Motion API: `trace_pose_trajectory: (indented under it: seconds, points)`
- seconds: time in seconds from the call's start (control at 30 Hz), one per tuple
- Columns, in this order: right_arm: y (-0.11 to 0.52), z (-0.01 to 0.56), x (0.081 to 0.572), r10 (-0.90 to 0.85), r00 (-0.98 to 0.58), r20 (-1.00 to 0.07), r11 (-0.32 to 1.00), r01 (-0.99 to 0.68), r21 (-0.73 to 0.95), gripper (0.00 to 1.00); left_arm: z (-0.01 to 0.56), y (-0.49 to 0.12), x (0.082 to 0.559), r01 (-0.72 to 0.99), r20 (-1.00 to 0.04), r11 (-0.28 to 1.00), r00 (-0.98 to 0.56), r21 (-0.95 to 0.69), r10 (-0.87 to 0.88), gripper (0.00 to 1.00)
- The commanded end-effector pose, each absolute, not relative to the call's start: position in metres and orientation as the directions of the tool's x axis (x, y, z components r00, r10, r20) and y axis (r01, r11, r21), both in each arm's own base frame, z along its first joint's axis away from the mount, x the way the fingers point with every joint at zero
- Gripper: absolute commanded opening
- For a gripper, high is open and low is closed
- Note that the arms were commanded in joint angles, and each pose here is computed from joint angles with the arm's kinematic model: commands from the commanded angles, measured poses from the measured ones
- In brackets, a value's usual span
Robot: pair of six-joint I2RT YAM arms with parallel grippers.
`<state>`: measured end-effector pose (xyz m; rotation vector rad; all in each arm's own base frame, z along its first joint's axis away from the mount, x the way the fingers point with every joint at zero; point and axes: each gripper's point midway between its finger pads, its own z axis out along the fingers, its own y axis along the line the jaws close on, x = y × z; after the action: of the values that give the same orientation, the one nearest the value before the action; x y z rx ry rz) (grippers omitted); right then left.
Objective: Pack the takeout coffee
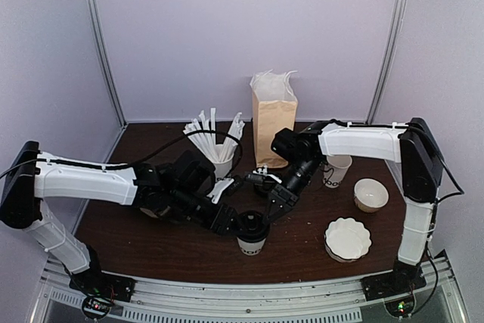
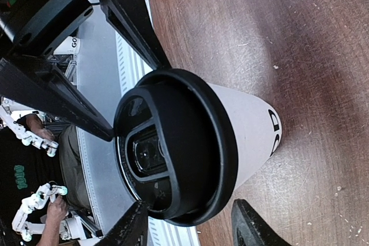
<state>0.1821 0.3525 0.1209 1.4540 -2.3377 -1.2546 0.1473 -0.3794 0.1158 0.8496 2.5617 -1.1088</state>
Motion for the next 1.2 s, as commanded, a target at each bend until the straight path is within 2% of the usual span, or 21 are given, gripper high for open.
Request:
trace_pose_trajectory:
  seconds: [0.0, 0.23, 0.53, 0.6, 0.7, 0.8, 0.93, 1.17]
  points:
    - [0.351, 0.086, 0.190, -0.800, -0.544, -0.254, 0.270, -0.704, 0.657, 0.50, 0.026, -0.308, 0.148, 0.506, -0.196, 0.803, -0.862, -0.315, 0.467, 0.50]
    - [0.345, 0.060, 0.193, -0.810, -0.560, -0.175, 0.335, -0.687, 0.645, 0.49, -0.021, -0.272, 0.131, 0.425, -0.020, 0.866, -0.900, -0.266, 0.435, 0.49]
    - [0.341, 0.058, 0.198, -0.819, -0.546, -0.175, 0.347, -0.716, 0.606, 0.50, -0.033, -0.260, 0.133, 0.429, -0.025, 0.876, -0.900, -0.220, 0.435, 0.48]
    - [0.343, 0.062, 0.198, -0.820, -0.541, -0.187, 0.338, -0.722, 0.604, 0.50, -0.025, -0.266, 0.139, 0.437, -0.048, 0.871, -0.898, -0.223, 0.438, 0.48]
    - [0.348, 0.084, 0.192, -0.829, -0.507, -0.238, 0.260, -0.724, 0.639, 0.52, -0.003, -0.285, 0.154, 0.491, -0.136, 0.837, -0.871, -0.242, 0.471, 0.49]
    - [0.354, 0.119, 0.183, -0.813, -0.480, -0.330, 0.159, -0.728, 0.667, 0.56, 0.038, -0.307, 0.174, 0.548, -0.292, 0.795, -0.829, -0.260, 0.477, 0.49]
    - [0.351, 0.146, 0.178, -0.798, -0.454, -0.396, 0.108, -0.755, 0.647, 0.63, 0.091, -0.335, 0.192, 0.622, -0.454, 0.730, -0.757, -0.284, 0.469, 0.52]
    - [0.343, 0.159, 0.179, -0.786, -0.448, -0.425, 0.111, -0.780, 0.616, 0.68, 0.125, -0.351, 0.194, 0.681, -0.519, 0.669, -0.703, -0.296, 0.486, 0.57]
